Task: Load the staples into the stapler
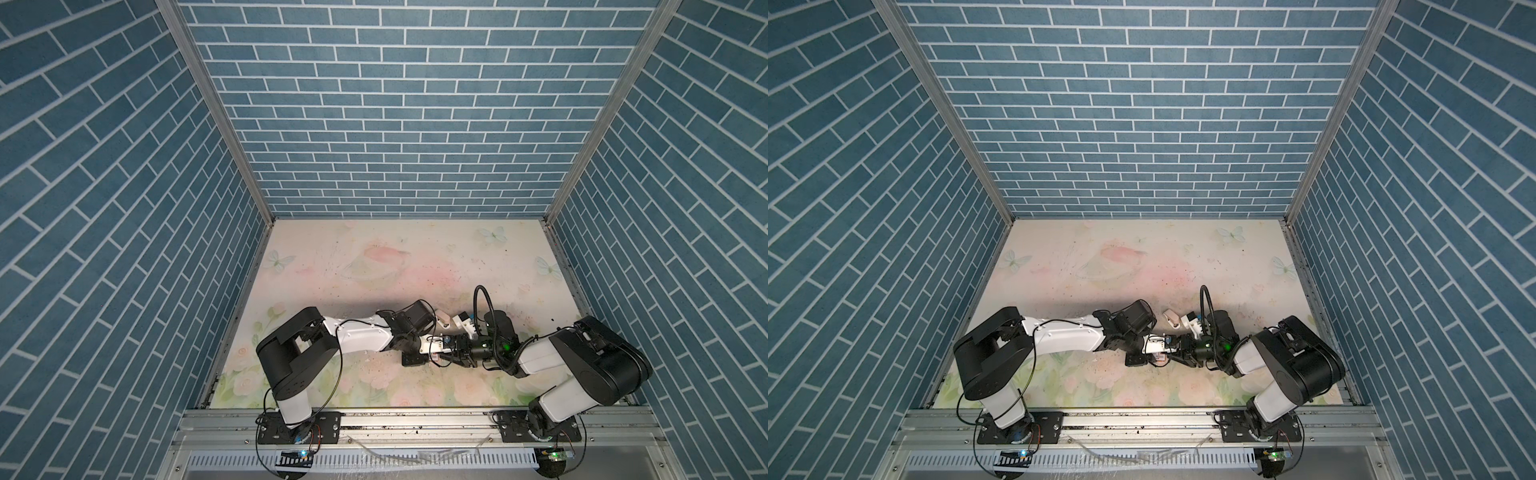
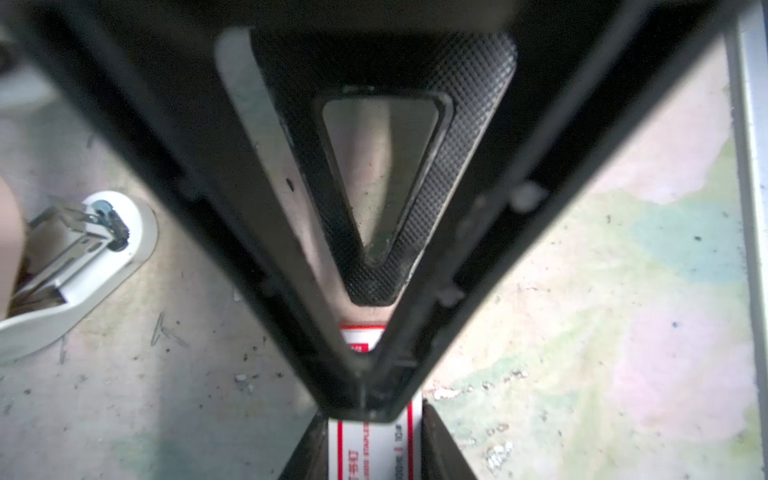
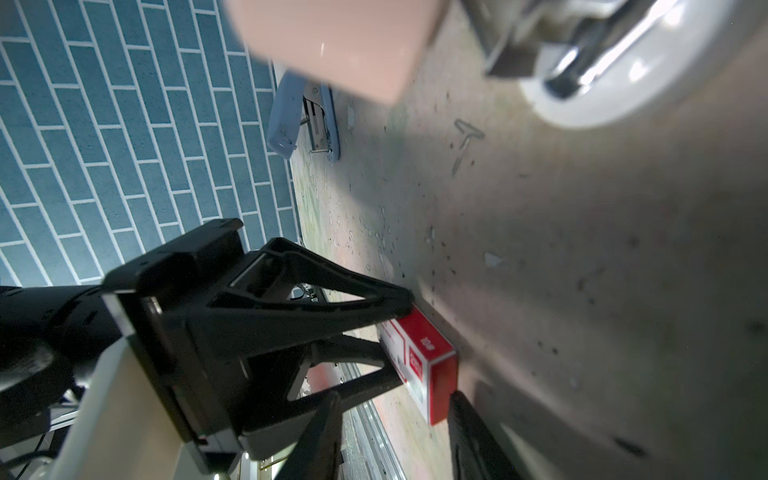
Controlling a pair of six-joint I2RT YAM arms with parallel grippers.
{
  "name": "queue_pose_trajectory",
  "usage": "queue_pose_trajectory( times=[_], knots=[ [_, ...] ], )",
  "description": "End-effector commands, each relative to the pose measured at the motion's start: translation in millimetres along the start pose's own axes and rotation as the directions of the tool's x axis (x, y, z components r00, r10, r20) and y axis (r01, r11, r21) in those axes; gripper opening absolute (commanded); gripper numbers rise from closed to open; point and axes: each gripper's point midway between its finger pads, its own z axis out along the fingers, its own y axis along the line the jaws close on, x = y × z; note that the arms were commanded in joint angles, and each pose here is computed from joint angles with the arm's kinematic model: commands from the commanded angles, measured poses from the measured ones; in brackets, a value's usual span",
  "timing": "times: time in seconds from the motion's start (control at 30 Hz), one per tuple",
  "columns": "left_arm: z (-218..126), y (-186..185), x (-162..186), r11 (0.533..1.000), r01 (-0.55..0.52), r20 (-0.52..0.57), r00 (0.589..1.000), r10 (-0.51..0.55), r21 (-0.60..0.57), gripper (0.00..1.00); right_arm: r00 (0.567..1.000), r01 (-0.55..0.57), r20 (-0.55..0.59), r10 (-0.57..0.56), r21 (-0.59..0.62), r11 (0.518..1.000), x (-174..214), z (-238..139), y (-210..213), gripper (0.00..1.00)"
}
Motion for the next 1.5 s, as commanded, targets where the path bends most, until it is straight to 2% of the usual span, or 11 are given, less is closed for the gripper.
queue_pose_trajectory(
  times=[0.0, 0.5, 1.17, 1.47],
  knots=[
    [12, -15, 30, 0.998, 0.028, -0.102, 0.995, -0.022, 0.060, 0.35, 1.000, 0.025, -0.008, -0.025, -0.016, 1.000, -1, 2, 4, 0.42],
    [14, -15, 30, 0.997, 0.031, -0.110, 0.994, -0.023, 0.069, 0.35, 0.999, 0.046, -0.019, -0.047, -0.050, 0.998, -3, 5, 15, 0.41],
    [16, -19, 27, 0.994, 0.038, -0.100, 0.995, -0.027, 0.101, 0.34, 0.998, 0.038, -0.044, -0.040, -0.054, 0.998, 0, 16, 11, 0.41],
    [14, -22, 27, 0.993, 0.037, -0.096, 0.995, -0.026, 0.113, 0.38, 1.000, 0.022, -0.017, -0.023, -0.008, 1.000, 0, 15, -2, 0.43]
  ],
)
